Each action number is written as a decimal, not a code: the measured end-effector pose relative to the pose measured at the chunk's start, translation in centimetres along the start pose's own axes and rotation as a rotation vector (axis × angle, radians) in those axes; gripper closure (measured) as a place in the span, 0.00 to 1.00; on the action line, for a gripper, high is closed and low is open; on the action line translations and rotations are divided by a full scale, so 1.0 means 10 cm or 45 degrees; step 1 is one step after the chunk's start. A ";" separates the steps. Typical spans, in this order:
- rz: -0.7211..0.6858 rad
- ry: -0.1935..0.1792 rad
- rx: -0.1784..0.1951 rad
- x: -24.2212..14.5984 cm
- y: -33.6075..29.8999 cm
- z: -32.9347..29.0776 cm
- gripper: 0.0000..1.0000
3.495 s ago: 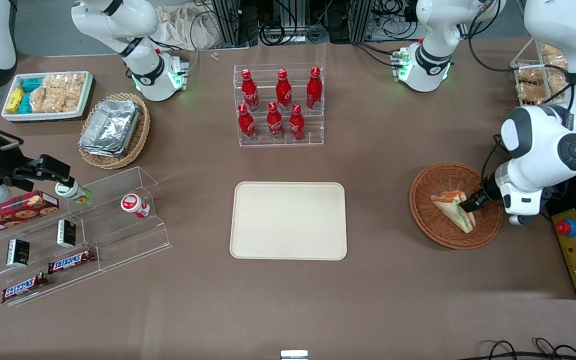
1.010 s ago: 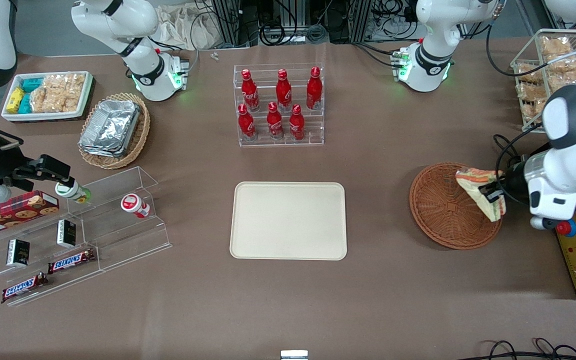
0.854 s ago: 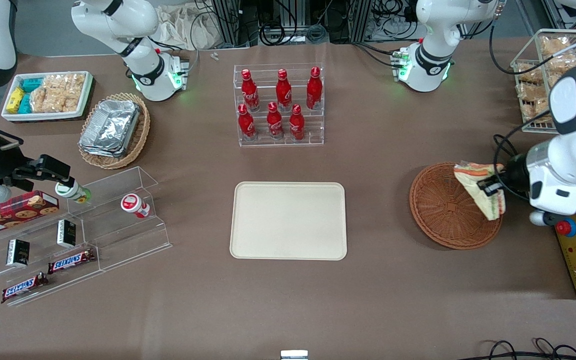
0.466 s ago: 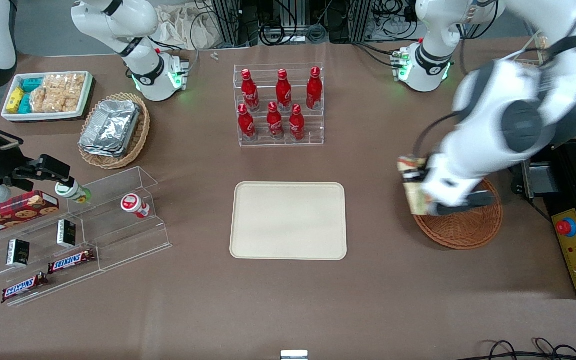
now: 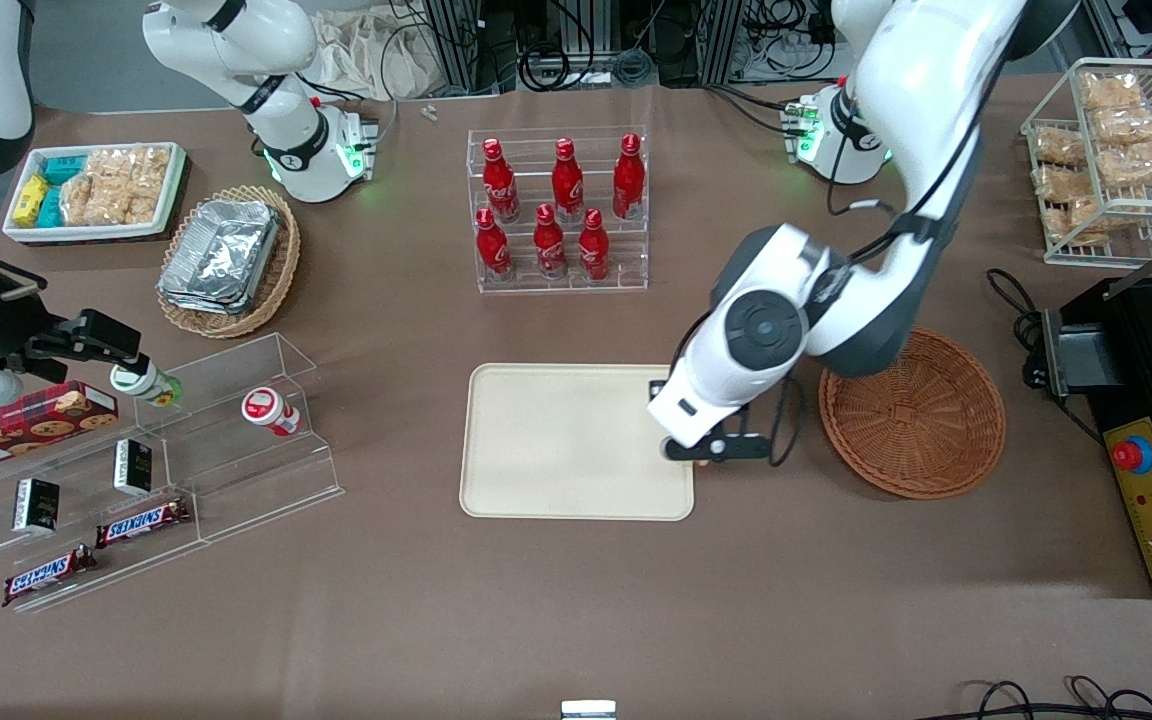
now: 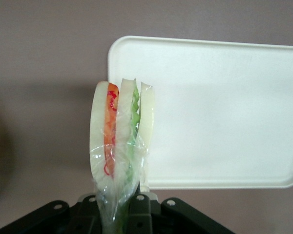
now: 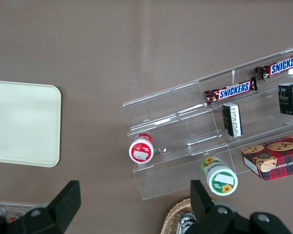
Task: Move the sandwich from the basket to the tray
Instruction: 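Carry the sandwich with the left gripper over the beige tray, then lower the sandwich onto the tray and open the left gripper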
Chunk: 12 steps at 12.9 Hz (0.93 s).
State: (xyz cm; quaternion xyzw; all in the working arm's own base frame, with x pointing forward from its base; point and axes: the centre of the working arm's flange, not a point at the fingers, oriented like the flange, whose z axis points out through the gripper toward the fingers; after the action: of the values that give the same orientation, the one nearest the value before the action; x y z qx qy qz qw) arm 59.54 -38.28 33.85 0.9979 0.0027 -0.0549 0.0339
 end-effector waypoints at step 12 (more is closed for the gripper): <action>-0.005 -0.032 0.095 0.08 0.09 1.13 0.53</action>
State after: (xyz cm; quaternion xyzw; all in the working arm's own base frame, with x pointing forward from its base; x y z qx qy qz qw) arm 59.13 -39.90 22.65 0.9977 0.0020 -0.0675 -0.0034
